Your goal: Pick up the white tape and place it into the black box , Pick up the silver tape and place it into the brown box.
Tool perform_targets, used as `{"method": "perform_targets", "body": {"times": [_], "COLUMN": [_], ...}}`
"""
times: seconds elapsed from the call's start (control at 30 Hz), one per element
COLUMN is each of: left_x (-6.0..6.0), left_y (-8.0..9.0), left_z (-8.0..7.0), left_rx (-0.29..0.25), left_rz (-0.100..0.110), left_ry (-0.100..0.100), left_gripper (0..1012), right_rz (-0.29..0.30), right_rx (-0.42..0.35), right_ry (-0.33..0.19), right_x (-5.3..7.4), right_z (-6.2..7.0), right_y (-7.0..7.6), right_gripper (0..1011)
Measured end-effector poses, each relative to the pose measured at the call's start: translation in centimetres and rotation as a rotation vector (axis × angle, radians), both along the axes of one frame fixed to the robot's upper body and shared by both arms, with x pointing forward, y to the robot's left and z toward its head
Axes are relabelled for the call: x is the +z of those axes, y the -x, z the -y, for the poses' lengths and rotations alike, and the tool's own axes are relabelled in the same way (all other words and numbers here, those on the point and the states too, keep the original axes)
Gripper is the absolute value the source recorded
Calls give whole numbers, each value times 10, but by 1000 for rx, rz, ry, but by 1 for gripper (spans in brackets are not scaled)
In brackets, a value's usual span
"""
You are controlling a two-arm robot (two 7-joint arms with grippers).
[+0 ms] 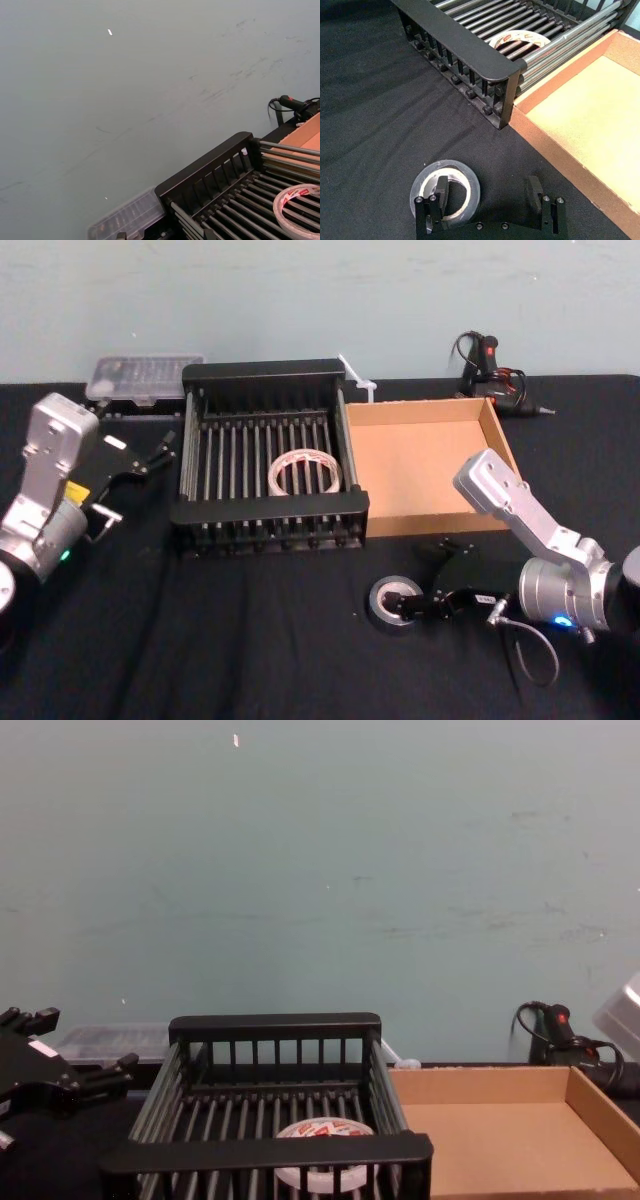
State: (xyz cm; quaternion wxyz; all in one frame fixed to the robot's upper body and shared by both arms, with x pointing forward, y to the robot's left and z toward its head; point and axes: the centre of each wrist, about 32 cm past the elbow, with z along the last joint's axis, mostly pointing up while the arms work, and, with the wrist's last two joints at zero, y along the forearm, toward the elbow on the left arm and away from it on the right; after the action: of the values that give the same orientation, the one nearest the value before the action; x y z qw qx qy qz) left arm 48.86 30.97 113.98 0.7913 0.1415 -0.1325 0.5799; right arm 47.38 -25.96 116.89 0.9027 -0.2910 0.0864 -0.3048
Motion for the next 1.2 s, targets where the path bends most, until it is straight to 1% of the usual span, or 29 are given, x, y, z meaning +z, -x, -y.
{"method": "perform_targets", "body": {"times": [0.1, 0.13, 0.17, 0.2, 0.27, 0.3, 0.37, 0.4, 0.47, 0.5, 0.6, 0.83, 0.87, 0.9, 1.0, 1.07, 1.2], "left_x": [0, 0, 0, 0, 0, 0, 0, 0, 0, 0, 0, 0, 0, 0, 0, 0, 0], "left_y": [0, 0, 0, 0, 0, 0, 0, 0, 0, 0, 0, 0, 0, 0, 0, 0, 0], "left_z": [0, 0, 0, 0, 0, 0, 0, 0, 0, 0, 0, 0, 0, 0, 0, 0, 0], "left_rx": [0, 0, 0, 0, 0, 0, 0, 0, 0, 0, 0, 0, 0, 0, 0, 0, 0], "left_rz": [0, 0, 0, 0, 0, 0, 0, 0, 0, 0, 0, 0, 0, 0, 0, 0, 0], "left_ry": [0, 0, 0, 0, 0, 0, 0, 0, 0, 0, 0, 0, 0, 0, 0, 0, 0], "left_gripper": [1001, 1002, 1002, 1001, 1001, 1001, 1001, 1001, 1001, 1001, 1001, 1001, 1001, 1001, 1001, 1001, 1001], "right_rz": [0, 0, 0, 0, 0, 0, 0, 0, 0, 0, 0, 1, 1, 1, 1, 1, 1], "right_rx": [0, 0, 0, 0, 0, 0, 0, 0, 0, 0, 0, 1, 1, 1, 1, 1, 1], "right_ry": [0, 0, 0, -1, -1, -1, -1, -1, -2, -2, -2, -2, -3, -3, -3, -3, -3], "right_x": [0, 0, 0, 0, 0, 0, 0, 0, 0, 0, 0, 0, 0, 0, 0, 0, 0], "right_z": [0, 0, 0, 0, 0, 0, 0, 0, 0, 0, 0, 0, 0, 0, 0, 0, 0], "right_y": [0, 0, 0, 0, 0, 0, 0, 0, 0, 0, 0, 0, 0, 0, 0, 0, 0], "right_gripper": [978, 942, 942, 908, 882, 835, 794, 737, 704, 648, 579, 336, 316, 270, 184, 160, 160]}}
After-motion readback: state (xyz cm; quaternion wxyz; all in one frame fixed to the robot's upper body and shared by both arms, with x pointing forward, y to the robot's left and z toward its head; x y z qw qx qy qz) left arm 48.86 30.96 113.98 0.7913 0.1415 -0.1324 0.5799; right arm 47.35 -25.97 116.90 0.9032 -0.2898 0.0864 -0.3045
